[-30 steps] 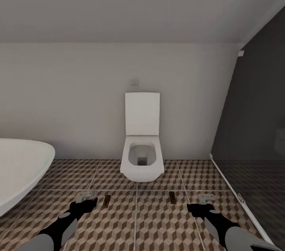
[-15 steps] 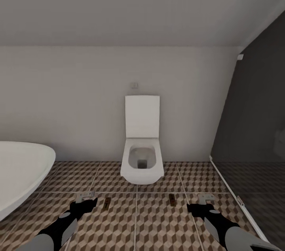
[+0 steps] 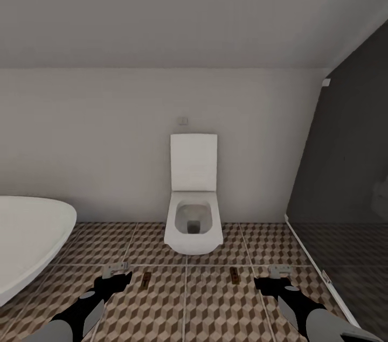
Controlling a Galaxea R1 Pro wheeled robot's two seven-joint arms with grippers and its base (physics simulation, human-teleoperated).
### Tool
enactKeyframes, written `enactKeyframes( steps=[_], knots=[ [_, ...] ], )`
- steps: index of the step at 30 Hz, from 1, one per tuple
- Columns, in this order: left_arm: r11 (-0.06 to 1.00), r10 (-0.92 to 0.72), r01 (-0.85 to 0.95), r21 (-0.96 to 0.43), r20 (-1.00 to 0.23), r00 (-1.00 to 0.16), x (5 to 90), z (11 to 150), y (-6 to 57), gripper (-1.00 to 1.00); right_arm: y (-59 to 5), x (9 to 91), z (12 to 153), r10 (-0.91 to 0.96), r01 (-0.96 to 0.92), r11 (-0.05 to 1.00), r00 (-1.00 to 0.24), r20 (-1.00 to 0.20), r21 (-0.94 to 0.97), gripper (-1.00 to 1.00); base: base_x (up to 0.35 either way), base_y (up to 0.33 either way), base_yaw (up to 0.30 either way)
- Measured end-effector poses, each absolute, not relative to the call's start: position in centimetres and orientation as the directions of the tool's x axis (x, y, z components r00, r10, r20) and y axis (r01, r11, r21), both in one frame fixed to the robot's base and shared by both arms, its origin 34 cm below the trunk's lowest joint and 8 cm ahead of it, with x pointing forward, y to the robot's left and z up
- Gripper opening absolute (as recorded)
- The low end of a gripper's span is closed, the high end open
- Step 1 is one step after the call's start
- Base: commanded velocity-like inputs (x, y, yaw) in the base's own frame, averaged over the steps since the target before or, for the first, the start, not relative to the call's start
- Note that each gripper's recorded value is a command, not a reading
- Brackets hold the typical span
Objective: Take the four mousetraps from the cabinet in the bathroom and place them on the bathroom floor. Make sure all four end up on the same floor surface, and ensure that at least two of them are either under or directly next to the same bathroom sink.
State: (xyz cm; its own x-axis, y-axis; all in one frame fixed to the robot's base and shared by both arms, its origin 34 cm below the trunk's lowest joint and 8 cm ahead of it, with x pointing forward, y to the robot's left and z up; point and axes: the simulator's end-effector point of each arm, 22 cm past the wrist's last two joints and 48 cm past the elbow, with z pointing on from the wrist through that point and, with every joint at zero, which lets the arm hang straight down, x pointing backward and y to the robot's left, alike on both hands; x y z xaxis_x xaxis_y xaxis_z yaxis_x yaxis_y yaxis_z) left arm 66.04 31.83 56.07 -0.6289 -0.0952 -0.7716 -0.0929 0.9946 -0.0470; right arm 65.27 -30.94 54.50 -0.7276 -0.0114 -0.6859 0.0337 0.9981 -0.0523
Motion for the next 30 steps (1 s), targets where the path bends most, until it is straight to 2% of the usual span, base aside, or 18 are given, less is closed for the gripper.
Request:
enactKeyframes(
  steps=[20, 30],
  knots=[
    [0.994, -0.097, -0.098, -0.044, -0.757, -0.647, 65.6, 59.0, 32.0, 1.00, -30.7, 65.6, 58.1, -0.007, 0.047, 0.997, -0.731, -0.683, -0.060, 1.00, 0.000, 0.000, 0.005],
    [0.994, -0.098, -0.099, -0.044, -0.757, -0.646, 65.7, 60.7, 32.0, 1.00, -30.8, 65.7, 59.9, -0.007, 0.052, 0.996, -0.732, -0.681, -0.066, 1.00, 0.000, 0.000, 0.208]
  ],
)
